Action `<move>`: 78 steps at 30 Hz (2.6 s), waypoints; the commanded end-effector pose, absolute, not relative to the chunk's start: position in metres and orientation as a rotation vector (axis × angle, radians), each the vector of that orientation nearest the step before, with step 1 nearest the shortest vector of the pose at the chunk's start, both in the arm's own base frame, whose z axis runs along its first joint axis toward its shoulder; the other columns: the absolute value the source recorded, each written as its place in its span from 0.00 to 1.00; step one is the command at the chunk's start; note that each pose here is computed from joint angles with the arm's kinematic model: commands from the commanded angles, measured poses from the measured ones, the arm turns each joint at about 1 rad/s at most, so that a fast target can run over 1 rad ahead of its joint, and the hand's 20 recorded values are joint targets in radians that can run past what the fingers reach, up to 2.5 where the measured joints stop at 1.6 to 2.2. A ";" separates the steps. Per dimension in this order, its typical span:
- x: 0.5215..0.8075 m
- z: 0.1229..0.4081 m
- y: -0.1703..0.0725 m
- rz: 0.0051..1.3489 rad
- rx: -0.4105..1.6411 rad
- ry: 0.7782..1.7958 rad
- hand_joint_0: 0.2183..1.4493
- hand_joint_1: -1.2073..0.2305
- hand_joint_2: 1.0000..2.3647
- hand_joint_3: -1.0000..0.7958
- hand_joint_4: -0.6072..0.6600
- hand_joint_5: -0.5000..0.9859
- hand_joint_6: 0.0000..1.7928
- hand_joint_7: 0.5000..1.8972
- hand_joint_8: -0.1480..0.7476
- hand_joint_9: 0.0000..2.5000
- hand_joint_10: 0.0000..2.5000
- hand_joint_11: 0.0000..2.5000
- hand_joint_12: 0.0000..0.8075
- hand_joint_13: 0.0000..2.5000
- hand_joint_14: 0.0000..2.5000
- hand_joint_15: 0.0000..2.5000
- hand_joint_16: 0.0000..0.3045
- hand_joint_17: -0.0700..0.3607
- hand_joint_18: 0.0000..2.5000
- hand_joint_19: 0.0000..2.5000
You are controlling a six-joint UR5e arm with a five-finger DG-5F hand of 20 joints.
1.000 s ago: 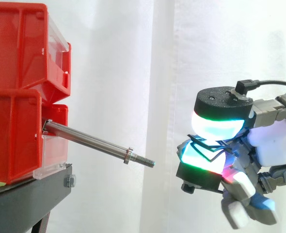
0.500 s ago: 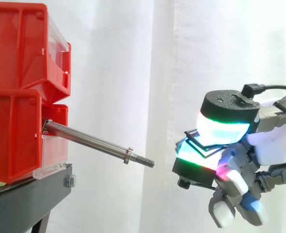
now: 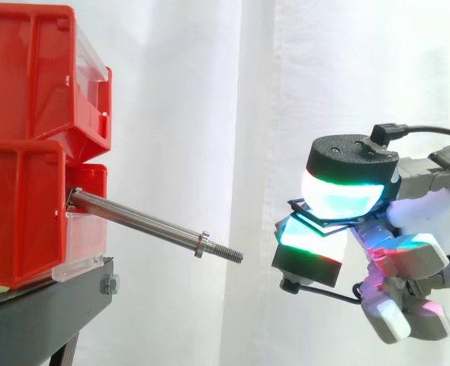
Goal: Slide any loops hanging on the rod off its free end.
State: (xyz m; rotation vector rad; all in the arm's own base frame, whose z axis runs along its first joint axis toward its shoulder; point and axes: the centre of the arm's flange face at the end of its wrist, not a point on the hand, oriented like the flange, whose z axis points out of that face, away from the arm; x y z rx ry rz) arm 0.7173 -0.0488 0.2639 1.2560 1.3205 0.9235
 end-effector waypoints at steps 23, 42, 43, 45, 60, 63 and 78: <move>0.718 0.264 -0.048 0.919 1.242 1.328 0.29 0.43 0.01 0.46 0.59 0.33 0.30 0.73 0.49 0.59 0.01 0.20 0.46 0.49 0.00 0.13 0.21 0.50 0.51 0.32; 0.718 0.264 -0.048 0.917 1.239 1.327 0.29 0.51 0.01 0.39 0.60 0.33 0.28 0.72 0.51 0.57 0.01 0.21 0.45 0.48 0.01 0.15 0.19 0.47 0.47 0.34; 0.718 0.263 -0.048 0.916 1.240 1.328 0.29 0.51 0.01 0.39 0.60 0.33 0.28 0.73 0.51 0.56 0.01 0.22 0.44 0.48 0.01 0.15 0.19 0.47 0.47 0.34; 0.718 0.263 -0.048 0.916 1.240 1.328 0.29 0.51 0.01 0.38 0.60 0.33 0.28 0.73 0.51 0.56 0.01 0.22 0.44 0.47 0.01 0.15 0.19 0.46 0.46 0.35; 0.718 0.264 -0.048 0.918 1.239 1.326 0.33 0.40 0.01 0.53 0.73 0.32 0.28 0.61 0.59 0.55 0.01 0.21 0.49 0.49 0.00 0.13 0.22 0.52 0.51 0.31; 0.718 0.264 -0.047 0.919 1.238 1.327 0.34 0.39 0.01 0.53 0.74 0.31 0.28 0.51 0.58 0.55 0.01 0.20 0.49 0.49 0.00 0.13 0.22 0.50 0.50 0.31; 0.718 0.263 -0.038 0.903 1.253 1.309 0.31 0.43 0.01 0.52 0.66 0.32 0.29 0.74 0.59 0.56 0.01 0.23 0.49 0.49 0.00 0.13 0.21 0.50 0.50 0.31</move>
